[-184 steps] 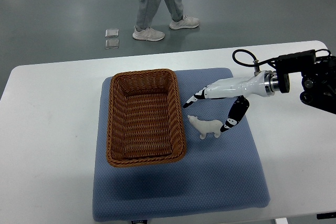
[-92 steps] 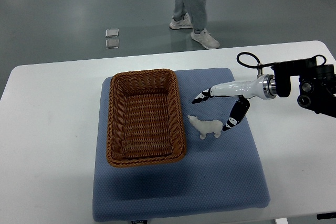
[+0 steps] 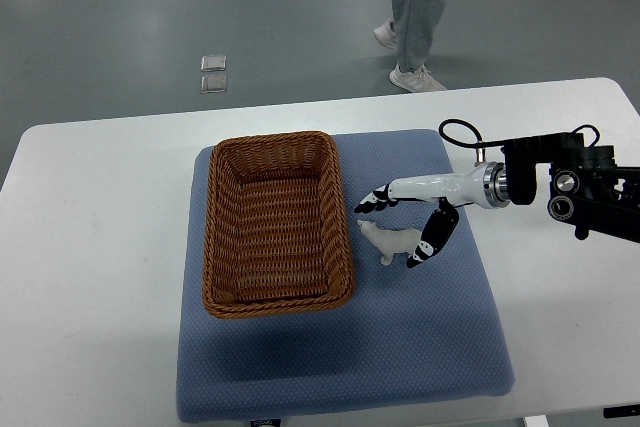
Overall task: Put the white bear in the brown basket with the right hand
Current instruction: 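Lower the right hand onto the polar bear and close fingers around it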
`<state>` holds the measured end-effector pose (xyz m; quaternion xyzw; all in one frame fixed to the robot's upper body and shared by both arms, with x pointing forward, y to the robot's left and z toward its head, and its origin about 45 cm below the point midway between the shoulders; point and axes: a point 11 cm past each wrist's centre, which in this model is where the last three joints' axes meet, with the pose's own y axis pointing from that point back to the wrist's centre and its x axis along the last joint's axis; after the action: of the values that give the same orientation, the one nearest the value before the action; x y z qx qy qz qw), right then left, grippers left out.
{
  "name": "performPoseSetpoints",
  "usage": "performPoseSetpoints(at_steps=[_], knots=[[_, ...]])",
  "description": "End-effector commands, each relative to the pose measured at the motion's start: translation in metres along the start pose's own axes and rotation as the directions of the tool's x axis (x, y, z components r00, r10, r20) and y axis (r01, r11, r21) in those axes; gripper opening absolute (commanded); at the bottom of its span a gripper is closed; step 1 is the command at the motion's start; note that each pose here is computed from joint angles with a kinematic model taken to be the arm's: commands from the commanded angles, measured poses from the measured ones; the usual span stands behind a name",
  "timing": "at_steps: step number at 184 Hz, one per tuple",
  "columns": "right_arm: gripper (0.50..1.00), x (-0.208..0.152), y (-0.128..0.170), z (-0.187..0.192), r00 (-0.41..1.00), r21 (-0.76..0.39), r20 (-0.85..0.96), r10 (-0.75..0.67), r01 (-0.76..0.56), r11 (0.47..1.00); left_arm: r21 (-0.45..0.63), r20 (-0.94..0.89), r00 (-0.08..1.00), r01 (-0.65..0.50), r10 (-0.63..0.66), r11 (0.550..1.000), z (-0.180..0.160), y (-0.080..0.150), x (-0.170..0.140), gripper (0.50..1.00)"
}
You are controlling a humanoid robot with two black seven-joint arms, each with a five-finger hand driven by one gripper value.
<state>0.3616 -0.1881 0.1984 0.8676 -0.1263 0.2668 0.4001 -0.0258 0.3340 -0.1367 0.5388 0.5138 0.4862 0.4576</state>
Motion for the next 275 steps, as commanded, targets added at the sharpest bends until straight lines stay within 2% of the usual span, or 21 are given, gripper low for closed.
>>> performPoseSetpoints(at_steps=[1, 23, 34, 65, 86, 95, 136, 152, 184, 194, 201, 275], knots=[[0.907, -0.001, -0.004, -0.002, 1.000, 0.005, -0.004, 0.009, -0.009, 1.000, 0.000, 0.001, 1.000, 0.000, 0.000, 1.000, 0.000, 0.000, 0.000, 1.000], [0.895, -0.006, -0.010, -0.005, 0.999, 0.010, -0.035, 0.008, -0.008, 1.000, 0.000, 0.001, 1.000, 0.000, 0.000, 1.000, 0.000, 0.000, 0.000, 1.000], [0.870, -0.010, -0.013, -0.001, 0.997, -0.005, -0.071, 0.004, -0.004, 1.000, 0.000, 0.001, 1.000, 0.000, 0.000, 1.000, 0.000, 0.000, 0.000, 1.000], [0.860, -0.011, -0.014, 0.000, 0.996, -0.006, -0.091, 0.010, -0.011, 1.000, 0.000, 0.001, 1.000, 0.000, 0.000, 1.000, 0.000, 0.000, 0.000, 1.000], [0.829, -0.009, -0.014, 0.000, 0.995, -0.005, -0.095, 0.015, -0.015, 1.000, 0.000, 0.001, 1.000, 0.000, 0.000, 1.000, 0.000, 0.000, 0.000, 1.000], [0.791, -0.009, -0.013, 0.000, 0.995, -0.004, -0.095, 0.017, -0.017, 1.000, 0.000, 0.001, 1.000, 0.000, 0.000, 1.000, 0.000, 0.000, 0.000, 1.000], [0.754, -0.006, -0.011, 0.002, 0.996, -0.008, -0.088, 0.024, -0.025, 1.000, 0.000, -0.001, 1.000, 0.000, 0.000, 1.000, 0.000, 0.000, 0.000, 1.000], [0.703, -0.006, -0.011, 0.001, 0.996, 0.000, -0.087, 0.022, -0.022, 1.000, 0.000, -0.001, 1.000, 0.000, 0.000, 1.000, 0.000, 0.000, 0.000, 1.000], [0.550, -0.008, -0.012, -0.001, 0.996, 0.013, -0.086, 0.011, -0.010, 1.000, 0.000, 0.001, 1.000, 0.000, 0.000, 1.000, 0.000, 0.000, 0.000, 1.000], [0.533, -0.008, -0.011, -0.001, 0.996, 0.016, -0.086, 0.010, -0.009, 1.000, 0.000, 0.001, 1.000, 0.000, 0.000, 1.000, 0.000, 0.000, 0.000, 1.000], [0.502, -0.008, -0.011, -0.001, 0.996, 0.022, -0.085, 0.009, -0.007, 1.000, 0.000, 0.001, 1.000, 0.000, 0.000, 1.000, 0.000, 0.000, 0.000, 1.000], [0.500, 0.009, 0.003, 0.007, 0.995, 0.000, -0.088, 0.041, -0.041, 0.999, 0.000, 0.001, 1.000, 0.000, 0.000, 1.000, 0.000, 0.000, 0.000, 1.000]])
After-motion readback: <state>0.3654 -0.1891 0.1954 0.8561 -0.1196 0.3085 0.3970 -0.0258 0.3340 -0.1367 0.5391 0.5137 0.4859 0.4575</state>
